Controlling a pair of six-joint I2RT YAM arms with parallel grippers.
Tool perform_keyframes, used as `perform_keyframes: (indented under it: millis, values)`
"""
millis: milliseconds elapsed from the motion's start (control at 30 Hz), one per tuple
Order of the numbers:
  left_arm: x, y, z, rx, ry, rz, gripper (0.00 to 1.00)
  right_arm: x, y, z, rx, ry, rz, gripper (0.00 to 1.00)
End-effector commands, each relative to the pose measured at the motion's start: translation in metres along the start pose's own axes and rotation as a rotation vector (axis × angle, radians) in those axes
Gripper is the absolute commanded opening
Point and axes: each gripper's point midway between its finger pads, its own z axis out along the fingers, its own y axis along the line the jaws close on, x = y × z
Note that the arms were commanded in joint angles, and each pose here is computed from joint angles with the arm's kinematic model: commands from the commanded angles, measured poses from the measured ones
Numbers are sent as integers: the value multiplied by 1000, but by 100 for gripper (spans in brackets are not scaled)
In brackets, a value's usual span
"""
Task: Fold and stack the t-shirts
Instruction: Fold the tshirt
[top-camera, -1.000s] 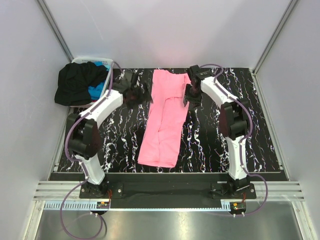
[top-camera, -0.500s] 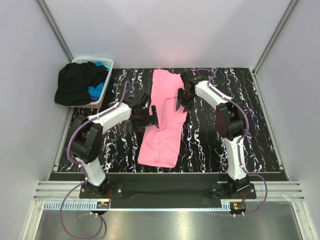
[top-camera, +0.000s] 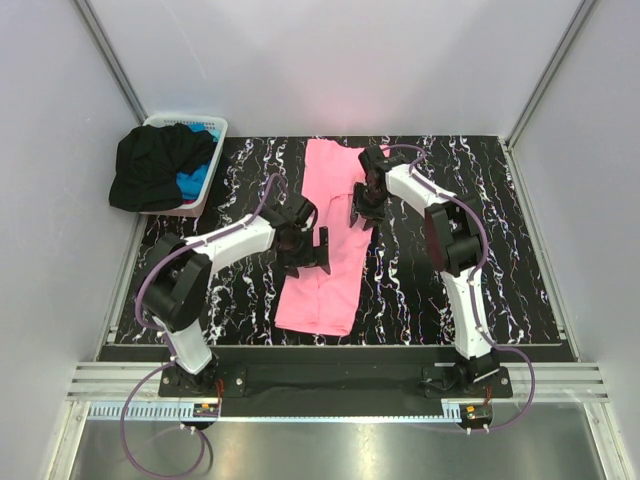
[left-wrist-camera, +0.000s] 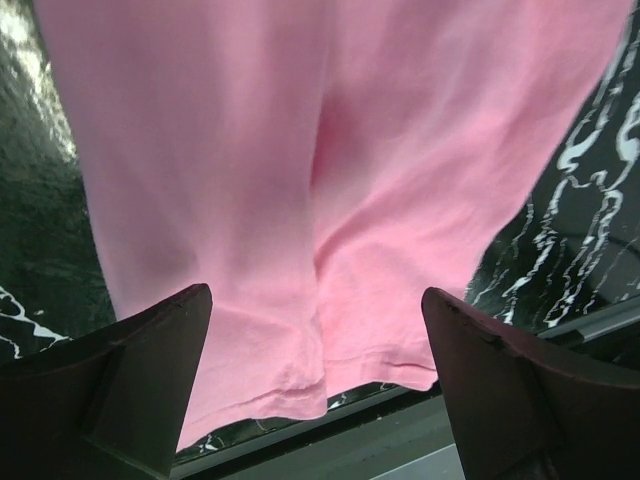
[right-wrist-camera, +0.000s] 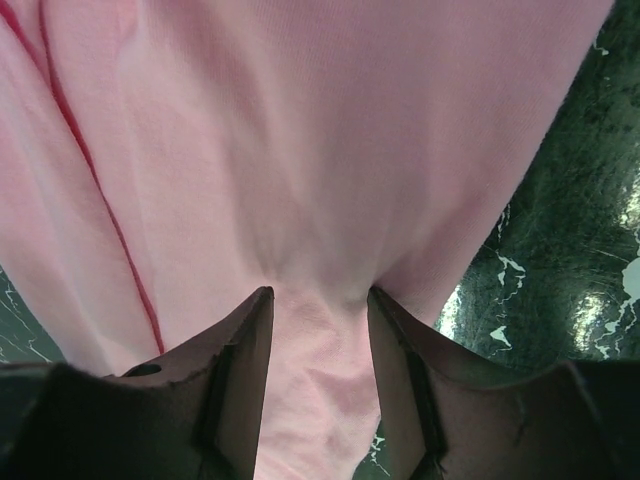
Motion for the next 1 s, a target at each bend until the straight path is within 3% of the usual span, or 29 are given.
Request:
perform_keyframes:
  millis: [0,567,733,867,967]
  values:
    - [14,15,2,-49,32,-2,92,2,-14,17,60,6,0,50]
    - [91,64,27,-198,234,118,92,-17,-63,23,237,24,40,50]
    - [107,52,26,-138,285,203,92,-23,-74,23,272,28,64,49]
    - [108,41,23,-109,272,267,93,-12,-59,20,197,64,57,49]
    - [103,29,21,-72,237,293,93,-15,-39,16,122,20,2,49]
